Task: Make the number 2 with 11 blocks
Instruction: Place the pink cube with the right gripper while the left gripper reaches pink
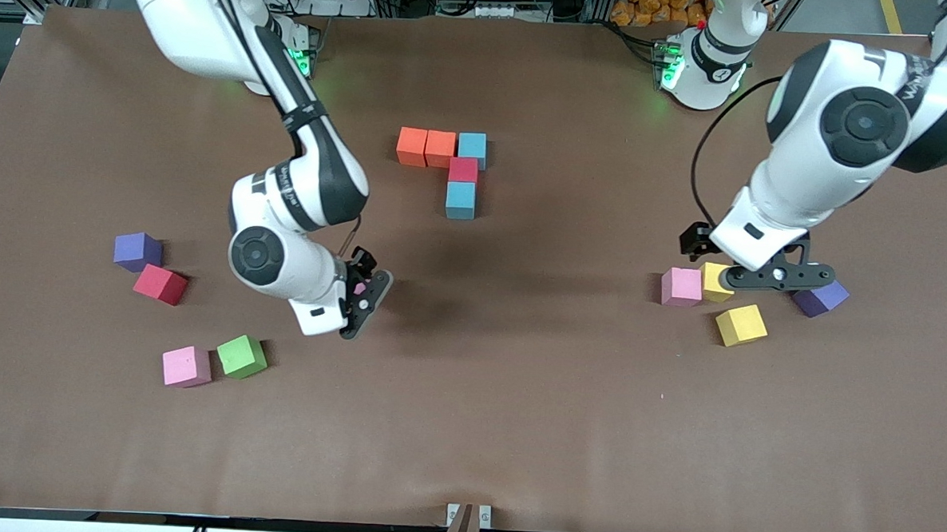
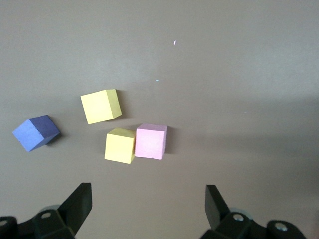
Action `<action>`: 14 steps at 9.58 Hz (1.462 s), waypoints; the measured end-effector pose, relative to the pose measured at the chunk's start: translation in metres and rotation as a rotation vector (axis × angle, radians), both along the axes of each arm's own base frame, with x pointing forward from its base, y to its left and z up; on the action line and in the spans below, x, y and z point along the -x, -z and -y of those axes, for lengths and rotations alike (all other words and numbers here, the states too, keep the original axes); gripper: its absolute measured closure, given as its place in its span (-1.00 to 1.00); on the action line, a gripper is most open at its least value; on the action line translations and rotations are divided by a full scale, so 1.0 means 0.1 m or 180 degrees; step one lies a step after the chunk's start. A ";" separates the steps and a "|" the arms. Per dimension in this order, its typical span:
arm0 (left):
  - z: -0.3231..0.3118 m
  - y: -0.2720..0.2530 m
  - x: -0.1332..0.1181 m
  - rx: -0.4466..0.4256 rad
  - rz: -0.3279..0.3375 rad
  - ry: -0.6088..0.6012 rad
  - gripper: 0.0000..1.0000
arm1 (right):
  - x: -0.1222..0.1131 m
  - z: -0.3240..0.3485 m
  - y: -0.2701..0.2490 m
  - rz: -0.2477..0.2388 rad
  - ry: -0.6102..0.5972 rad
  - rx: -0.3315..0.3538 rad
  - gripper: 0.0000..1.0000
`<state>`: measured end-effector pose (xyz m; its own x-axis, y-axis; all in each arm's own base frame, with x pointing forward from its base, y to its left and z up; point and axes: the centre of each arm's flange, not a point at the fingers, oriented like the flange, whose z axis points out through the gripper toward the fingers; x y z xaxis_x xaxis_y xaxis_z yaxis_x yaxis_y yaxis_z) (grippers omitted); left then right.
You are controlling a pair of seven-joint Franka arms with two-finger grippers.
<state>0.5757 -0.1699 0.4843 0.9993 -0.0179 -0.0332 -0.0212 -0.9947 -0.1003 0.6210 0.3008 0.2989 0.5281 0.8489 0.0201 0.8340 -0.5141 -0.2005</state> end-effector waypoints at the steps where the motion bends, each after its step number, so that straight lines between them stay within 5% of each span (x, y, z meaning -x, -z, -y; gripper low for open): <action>1: -0.07 0.04 -0.01 -0.0001 -0.0042 0.0133 -1.00 | 0.03 -0.03 -0.01 0.0003 0.0026 0.0023 -0.19; 4: -0.30 0.21 -0.02 -0.0006 -0.0193 0.0376 -1.00 | 0.10 0.04 0.10 -0.0027 0.0003 0.0060 -0.19; 8: -0.26 0.29 0.03 -0.0018 -0.0268 0.0420 -1.00 | 0.28 0.00 0.22 0.0055 -0.0600 0.0024 -0.19; 14: -0.22 0.04 0.16 -0.0085 -0.0253 0.0434 -1.00 | 0.96 -0.33 0.45 0.0353 -0.1233 -0.0157 -0.19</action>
